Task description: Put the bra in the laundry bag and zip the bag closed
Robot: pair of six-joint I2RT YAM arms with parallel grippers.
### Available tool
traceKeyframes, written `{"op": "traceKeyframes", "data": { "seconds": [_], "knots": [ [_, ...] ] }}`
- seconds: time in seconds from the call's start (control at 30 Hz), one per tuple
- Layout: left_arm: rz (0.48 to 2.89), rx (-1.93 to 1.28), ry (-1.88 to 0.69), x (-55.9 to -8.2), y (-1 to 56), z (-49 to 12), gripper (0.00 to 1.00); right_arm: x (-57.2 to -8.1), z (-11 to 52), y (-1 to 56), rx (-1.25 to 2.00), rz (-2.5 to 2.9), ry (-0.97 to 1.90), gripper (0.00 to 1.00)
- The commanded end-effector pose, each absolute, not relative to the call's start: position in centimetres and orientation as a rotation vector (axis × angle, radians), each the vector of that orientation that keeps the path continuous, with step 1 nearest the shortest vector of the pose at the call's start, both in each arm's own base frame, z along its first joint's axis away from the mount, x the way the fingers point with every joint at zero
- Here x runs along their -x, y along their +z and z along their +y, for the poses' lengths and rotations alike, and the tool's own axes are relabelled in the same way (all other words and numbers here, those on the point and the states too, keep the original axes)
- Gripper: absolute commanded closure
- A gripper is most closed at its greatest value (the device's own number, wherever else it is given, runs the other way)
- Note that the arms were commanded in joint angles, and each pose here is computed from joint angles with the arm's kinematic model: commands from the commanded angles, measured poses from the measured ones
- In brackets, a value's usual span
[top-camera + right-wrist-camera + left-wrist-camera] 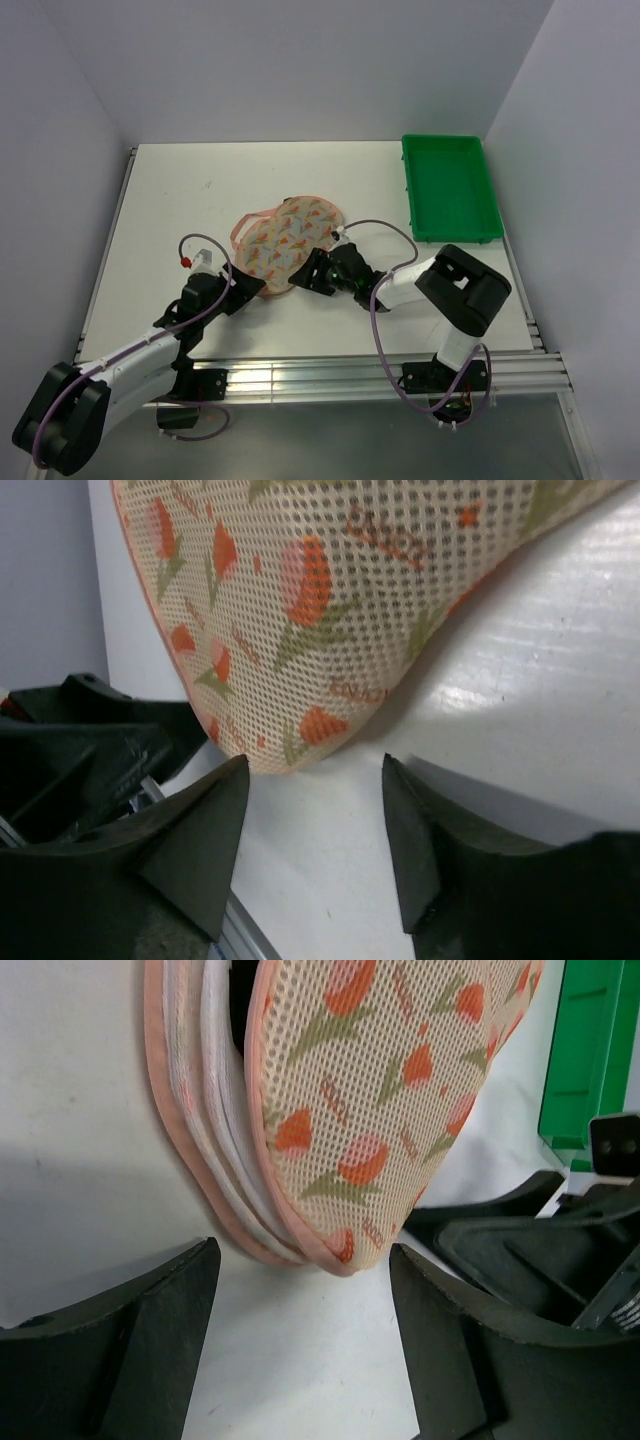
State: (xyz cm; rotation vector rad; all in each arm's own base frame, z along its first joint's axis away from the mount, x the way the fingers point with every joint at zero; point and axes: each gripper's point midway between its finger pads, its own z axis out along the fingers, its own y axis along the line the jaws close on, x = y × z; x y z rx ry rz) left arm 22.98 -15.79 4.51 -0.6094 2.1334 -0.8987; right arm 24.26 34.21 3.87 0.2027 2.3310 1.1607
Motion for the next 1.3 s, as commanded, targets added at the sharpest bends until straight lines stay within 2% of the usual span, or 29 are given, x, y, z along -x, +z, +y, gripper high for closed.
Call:
{"op": "traceKeyframes", "data": {
  "seconds": [0.0, 0.23, 0.3, 0.47, 0.53, 0.63, 0.8, 0.83, 0.9, 1.0, 1.03, 1.1, 1.27],
  "knots": [
    [2.143, 0.623, -0.917, -22.6, 4.7, -16.3, 0.25, -27.1, 35.7, 6.7, -0.259, 2.204, 1.190, 0.40],
    [2.128, 0.601, -0.963, -22.9, 5.4, -17.5, 0.26, -28.1, 36.2, 6.0, -0.261, 2.215, 1.157, 0.50],
    [2.121, 0.591, -0.987, -23.3, 5.8, -18.2, 0.27, -28.3, 36.2, 6.0, -0.263, 2.217, 1.160, 0.62],
    [2.110, 0.556, -1.048, -24.0, 6.0, -19.6, 0.29, -28.0, 35.8, 6.1, -0.241, 2.224, 1.145, 0.64],
    [2.105, 0.559, -1.043, -24.3, 5.9, -19.7, 0.34, -27.8, 35.5, 6.3, -0.221, 2.221, 1.139, 0.64],
    [2.096, 0.563, -1.042, -24.8, 5.8, -19.9, 0.50, -27.4, 35.2, 6.7, -0.203, 2.218, 1.141, 0.63],
    [2.084, 0.579, -1.062, -25.3, 5.8, -20.3, 0.72, -26.0, 34.7, 6.7, -0.192, 2.221, 1.183, 0.54],
    [2.071, 0.573, -1.086, -25.3, 6.2, -20.5, 0.76, -25.6, 34.4, 6.1, -0.195, 2.237, 1.179, 0.45],
    [2.056, 0.587, -1.119, -25.3, 6.6, -20.8, 0.85, -25.2, 34.4, 6.1, -0.206, 2.233, 1.204, 0.38],
    [2.020, 0.604, -1.184, -25.2, 7.7, -21.3, 0.91, -24.7, 34.2, 5.6, -0.232, 2.237, 1.215, 0.27],
    [2.013, 0.614, -1.202, -25.2, 7.9, -21.4, 0.92, -24.6, 34.3, 5.5, -0.229, 2.238, 1.217, 0.20],
    [1.996, 0.613, -1.264, -25.0, 8.7, -21.9, 0.96, -24.8, 34.7, 5.5, -0.234, 2.231, 1.235, 0.15],
    [1.980, 0.609, -1.361, -24.2, 9.8, -22.6, 1.00, -26.4, 35.9, 7.2, -0.242, 2.149, 1.297, 0.13]
  ]
}}
